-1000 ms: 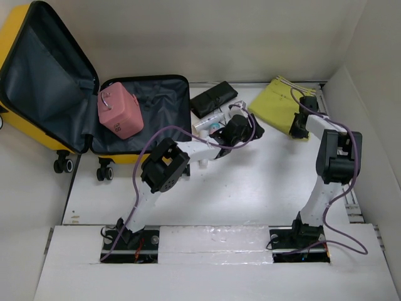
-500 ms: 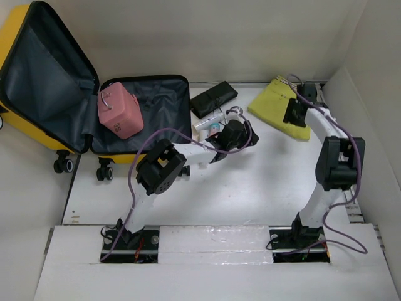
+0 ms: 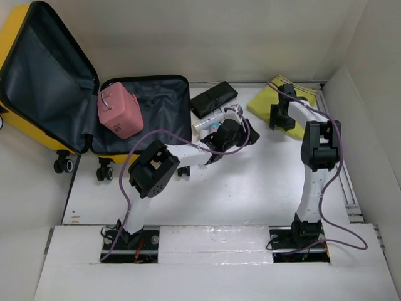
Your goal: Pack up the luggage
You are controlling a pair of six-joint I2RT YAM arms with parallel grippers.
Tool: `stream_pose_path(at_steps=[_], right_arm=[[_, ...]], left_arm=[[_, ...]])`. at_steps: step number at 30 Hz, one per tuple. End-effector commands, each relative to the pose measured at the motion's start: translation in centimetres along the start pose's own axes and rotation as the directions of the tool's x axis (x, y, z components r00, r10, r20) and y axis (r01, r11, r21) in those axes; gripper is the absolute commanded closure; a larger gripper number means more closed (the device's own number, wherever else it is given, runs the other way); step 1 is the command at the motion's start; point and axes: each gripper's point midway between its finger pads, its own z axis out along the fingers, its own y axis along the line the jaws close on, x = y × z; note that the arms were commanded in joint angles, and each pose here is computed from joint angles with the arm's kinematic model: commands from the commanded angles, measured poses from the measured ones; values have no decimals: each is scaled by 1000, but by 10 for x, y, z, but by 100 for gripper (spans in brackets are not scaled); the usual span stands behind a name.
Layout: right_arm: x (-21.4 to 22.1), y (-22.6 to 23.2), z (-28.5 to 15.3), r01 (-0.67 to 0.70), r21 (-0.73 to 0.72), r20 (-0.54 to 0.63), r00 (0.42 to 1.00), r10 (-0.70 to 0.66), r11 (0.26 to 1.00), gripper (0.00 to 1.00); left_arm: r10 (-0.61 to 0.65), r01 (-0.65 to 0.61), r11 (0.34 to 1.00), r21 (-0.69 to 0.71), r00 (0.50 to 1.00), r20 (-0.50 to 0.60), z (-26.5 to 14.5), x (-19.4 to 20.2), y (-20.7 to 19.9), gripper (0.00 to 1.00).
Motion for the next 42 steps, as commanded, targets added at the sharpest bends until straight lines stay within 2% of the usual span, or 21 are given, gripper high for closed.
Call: stream_pose_path(at_steps=[1,4,5,8,13,14,16,17,18,20,21,22,26,28,29,32,36,40,41,42], right_arm=[[-9,-5,-3,31,51,-2,1000,-30,998,37],[-7,-5,3,30,86,3,1000,-30,996,52],[-3,-8,5,33,101,-8,999,-32,994,67],[-3,-6,6,40,114,2,999,-41,993,100],[5,3,-6,40,114,30,999,-44,993,100],[20,6,-5,58,112,9,998,-60,992,100],[16,11,-23,27,85,71,997,-33,996,100],[23,19,-28,21,50,76,997,-25,999,100],[47,16,-26,31,45,41,999,-33,998,100],[45,22,-47,12,-3,103,995,-11,1000,100],[64,25,-47,10,-39,71,997,-7,999,100],[61,27,-61,5,-71,104,995,2,997,100],[82,50,-85,23,-181,115,993,-2,983,100],[97,66,-90,49,-228,103,994,-26,972,100],[98,72,-96,50,-252,114,993,-22,966,100],[114,91,-103,76,-327,108,993,-43,942,90],[115,104,-119,95,-380,132,990,-47,920,62],[94,85,-150,77,-328,235,972,3,942,54],[88,79,-157,56,-319,258,966,30,946,53],[81,70,-162,38,-309,281,958,54,950,53]], left_arm=[[-8,5,997,73,999,49,-12,-23,-20,54],[-9,5,997,79,998,54,-15,-24,-21,54],[-9,5,997,79,998,55,-15,-25,-21,54],[1,-4,998,66,998,55,-15,-23,-16,54],[0,-3,999,52,998,70,-14,-25,-14,57],[1,-4,999,45,998,63,-17,-24,-12,57],[4,-7,998,67,999,41,-18,-17,-19,60],[5,-7,997,75,999,33,-18,-15,-20,62],[8,-10,997,80,1000,22,-21,-11,-26,62],[22,-26,995,95,999,39,-27,-13,-32,66],[23,-26,996,88,999,32,-31,-6,-24,69],[18,-25,993,117,998,60,-36,-13,-31,72],[-2,-5,993,120,998,60,-47,-3,-20,78],[-10,4,994,112,999,51,-54,3,-13,86],[-9,4,994,108,999,47,-55,7,-9,100],[-6,3,996,86,1000,26,-62,20,6,100],[-6,3,995,99,1000,27,-71,24,9,100],[25,-26,998,55,999,30,-75,28,11,100],[26,-27,999,30,999,37,-74,27,16,84],[24,-26,999,38,999,45,-73,23,12,77]])
